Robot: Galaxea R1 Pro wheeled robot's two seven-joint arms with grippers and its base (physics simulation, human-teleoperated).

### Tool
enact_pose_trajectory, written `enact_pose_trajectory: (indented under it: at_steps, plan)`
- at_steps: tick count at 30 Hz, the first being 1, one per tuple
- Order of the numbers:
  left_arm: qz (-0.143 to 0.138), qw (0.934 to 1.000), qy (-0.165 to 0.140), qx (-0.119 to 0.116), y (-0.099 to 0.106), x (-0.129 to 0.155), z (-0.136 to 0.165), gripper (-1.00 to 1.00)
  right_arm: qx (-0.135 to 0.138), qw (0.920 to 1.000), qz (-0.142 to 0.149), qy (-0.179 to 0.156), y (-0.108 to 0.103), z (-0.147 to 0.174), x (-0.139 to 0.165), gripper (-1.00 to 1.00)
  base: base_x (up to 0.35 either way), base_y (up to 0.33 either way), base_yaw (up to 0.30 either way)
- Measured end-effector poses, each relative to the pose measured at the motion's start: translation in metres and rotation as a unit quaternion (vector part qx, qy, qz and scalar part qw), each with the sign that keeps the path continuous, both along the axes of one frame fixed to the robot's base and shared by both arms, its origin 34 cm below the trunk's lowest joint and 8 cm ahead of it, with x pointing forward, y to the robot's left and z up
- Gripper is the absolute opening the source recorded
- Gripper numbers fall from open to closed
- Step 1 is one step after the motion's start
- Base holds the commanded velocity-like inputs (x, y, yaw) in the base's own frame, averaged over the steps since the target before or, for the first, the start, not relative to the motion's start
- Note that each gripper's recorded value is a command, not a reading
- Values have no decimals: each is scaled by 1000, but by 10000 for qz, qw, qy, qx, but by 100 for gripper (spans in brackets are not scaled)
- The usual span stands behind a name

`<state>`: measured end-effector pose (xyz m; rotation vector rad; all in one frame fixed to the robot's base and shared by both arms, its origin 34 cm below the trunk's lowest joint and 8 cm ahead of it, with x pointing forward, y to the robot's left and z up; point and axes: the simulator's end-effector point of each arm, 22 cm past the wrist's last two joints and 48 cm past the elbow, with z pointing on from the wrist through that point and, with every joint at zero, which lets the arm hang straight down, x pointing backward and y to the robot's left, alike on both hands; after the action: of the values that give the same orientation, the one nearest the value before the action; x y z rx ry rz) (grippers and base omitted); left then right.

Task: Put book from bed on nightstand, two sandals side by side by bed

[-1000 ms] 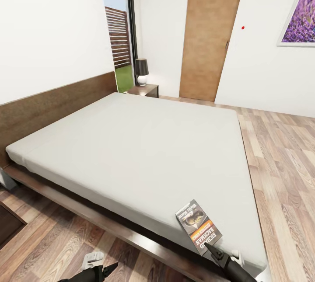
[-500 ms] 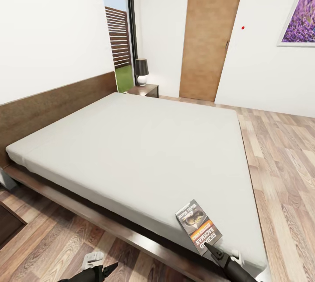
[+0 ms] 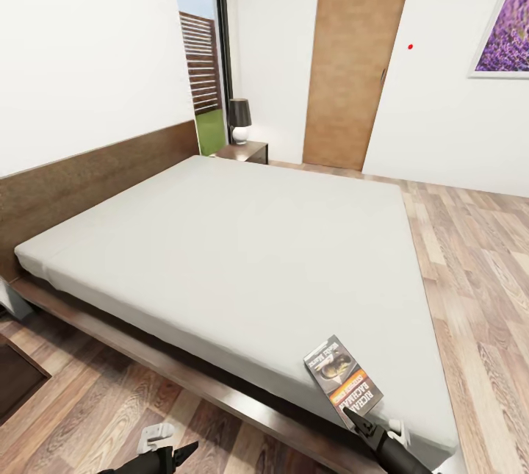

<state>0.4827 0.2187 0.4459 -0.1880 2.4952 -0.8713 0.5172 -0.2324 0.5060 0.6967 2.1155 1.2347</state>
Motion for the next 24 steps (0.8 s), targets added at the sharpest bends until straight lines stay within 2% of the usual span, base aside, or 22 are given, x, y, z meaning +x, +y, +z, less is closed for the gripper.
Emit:
enact_pose_trajectory:
  at_steps: [24]
  plan:
    - [-14,10000,-3,1,-1,0,0,100,-2,10000,0,-2,0,0,0,100,23,0,0]
